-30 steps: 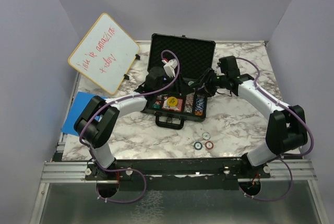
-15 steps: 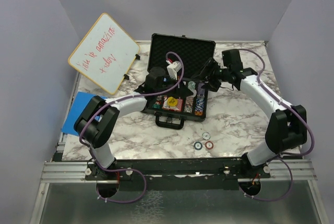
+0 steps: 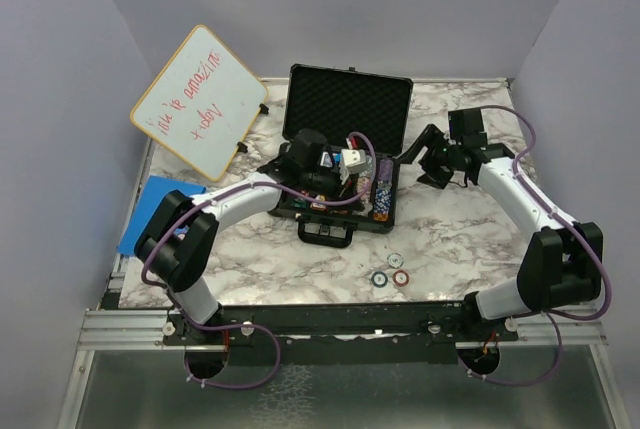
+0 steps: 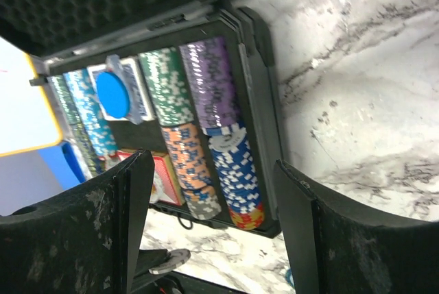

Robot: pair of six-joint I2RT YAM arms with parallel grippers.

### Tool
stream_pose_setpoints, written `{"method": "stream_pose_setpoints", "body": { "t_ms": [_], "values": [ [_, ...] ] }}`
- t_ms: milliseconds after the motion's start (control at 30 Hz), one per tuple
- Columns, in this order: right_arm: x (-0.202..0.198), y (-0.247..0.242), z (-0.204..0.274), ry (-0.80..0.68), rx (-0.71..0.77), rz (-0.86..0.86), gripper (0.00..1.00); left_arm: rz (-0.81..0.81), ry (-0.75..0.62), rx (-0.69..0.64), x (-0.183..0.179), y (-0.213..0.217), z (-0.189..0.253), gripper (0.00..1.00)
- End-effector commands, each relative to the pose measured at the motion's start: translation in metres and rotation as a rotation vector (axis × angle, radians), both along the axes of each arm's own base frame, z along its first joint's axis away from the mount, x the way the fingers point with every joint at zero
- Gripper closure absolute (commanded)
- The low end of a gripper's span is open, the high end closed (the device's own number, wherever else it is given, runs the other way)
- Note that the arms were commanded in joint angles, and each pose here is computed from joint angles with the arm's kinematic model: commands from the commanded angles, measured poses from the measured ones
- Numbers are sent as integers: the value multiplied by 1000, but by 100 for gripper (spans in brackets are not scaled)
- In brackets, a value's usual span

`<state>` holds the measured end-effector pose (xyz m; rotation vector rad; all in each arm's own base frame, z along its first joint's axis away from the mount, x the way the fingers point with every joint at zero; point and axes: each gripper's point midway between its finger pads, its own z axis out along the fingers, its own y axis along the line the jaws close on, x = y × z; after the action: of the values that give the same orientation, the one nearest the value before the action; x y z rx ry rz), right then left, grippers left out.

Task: Pack up texas hold em set

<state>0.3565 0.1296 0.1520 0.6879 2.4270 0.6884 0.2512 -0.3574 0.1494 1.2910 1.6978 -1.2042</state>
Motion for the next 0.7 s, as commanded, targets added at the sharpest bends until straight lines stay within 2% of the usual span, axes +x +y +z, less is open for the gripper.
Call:
{"method": "stream_pose_setpoints", "body": {
  "t_ms": [0,333,667],
  "values": [
    [-10,-10,-11,23,-46,11,24,-155,-38,92,-14,4,-21,100],
    [-4,-6,-9,17,-30,31,24,-156,-97,207,0,3,-48,100],
    [-7,-2,-18,45,-5,41,25,-38,-226,281,34,3,-50,100]
  ]
}}
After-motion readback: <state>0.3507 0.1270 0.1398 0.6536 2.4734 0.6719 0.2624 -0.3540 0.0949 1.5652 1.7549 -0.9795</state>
